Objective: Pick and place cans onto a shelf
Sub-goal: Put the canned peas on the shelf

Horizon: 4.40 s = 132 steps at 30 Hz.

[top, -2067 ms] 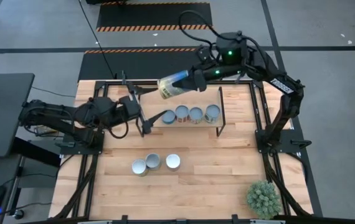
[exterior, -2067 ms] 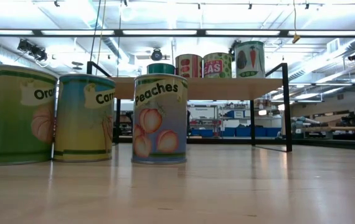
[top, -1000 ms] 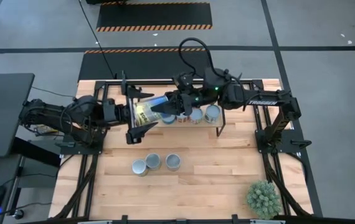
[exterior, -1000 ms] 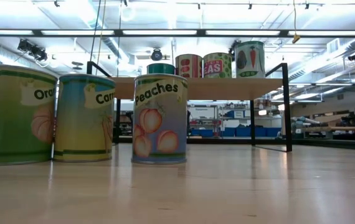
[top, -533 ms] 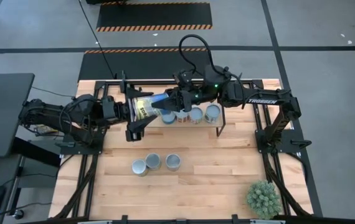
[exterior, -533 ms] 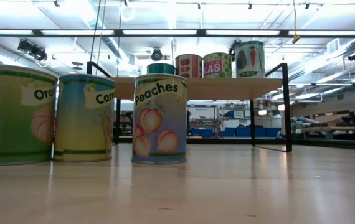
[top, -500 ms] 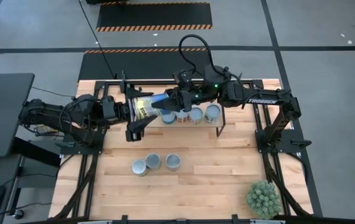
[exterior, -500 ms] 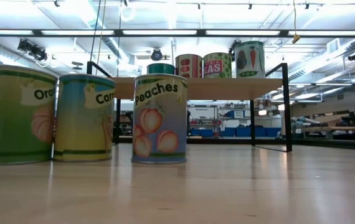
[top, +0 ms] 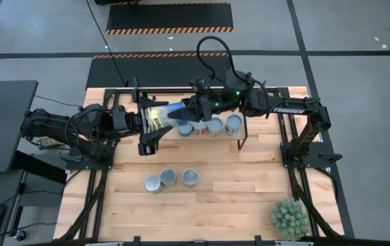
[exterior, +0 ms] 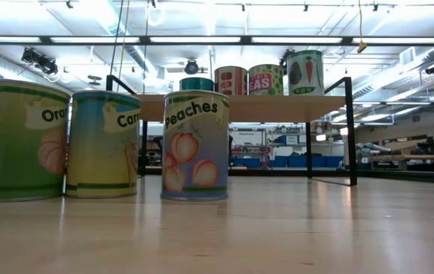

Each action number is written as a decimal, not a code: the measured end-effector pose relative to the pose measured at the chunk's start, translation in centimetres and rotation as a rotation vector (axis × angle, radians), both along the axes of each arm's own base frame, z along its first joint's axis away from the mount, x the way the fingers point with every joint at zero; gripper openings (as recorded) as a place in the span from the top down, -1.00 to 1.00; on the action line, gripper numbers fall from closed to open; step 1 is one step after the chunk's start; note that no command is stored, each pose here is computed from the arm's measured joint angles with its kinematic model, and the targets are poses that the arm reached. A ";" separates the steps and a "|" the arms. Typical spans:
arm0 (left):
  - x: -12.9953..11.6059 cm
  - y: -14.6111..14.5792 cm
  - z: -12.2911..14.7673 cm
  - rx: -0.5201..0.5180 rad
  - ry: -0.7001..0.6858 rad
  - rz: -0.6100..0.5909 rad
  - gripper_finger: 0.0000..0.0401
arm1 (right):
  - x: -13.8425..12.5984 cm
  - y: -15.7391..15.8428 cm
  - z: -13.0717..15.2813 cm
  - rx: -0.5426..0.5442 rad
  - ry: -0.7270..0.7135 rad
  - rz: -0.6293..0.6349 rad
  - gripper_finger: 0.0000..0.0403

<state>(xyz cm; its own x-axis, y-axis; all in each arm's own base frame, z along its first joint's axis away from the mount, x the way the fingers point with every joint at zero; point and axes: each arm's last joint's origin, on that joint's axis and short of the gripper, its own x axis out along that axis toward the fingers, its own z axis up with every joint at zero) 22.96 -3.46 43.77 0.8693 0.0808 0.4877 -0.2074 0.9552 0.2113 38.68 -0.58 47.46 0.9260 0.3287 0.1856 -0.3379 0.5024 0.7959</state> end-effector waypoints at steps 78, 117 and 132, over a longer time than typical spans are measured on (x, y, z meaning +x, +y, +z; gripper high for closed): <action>19.4 -15.8 -23.7 -0.368 1.024 -0.276 -0.55 | -15.6 16.1 -8.5 -0.621 1.187 0.011 -0.83; 19.9 -15.7 -28.5 -0.265 1.275 -0.241 -0.57 | -16.7 18.4 -8.1 -0.606 1.094 0.026 -0.83; 20.4 -14.5 -28.6 -0.380 1.285 -0.239 -0.58 | -16.7 18.4 -8.0 -0.604 1.092 0.027 -0.83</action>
<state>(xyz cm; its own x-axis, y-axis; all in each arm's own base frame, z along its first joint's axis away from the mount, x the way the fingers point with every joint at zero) 43.36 -18.00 15.22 0.7006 -0.1873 -0.6886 0.1118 0.9818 -0.1533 21.98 17.83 39.41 0.4924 0.1145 -0.8628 0.3380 0.8883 0.3108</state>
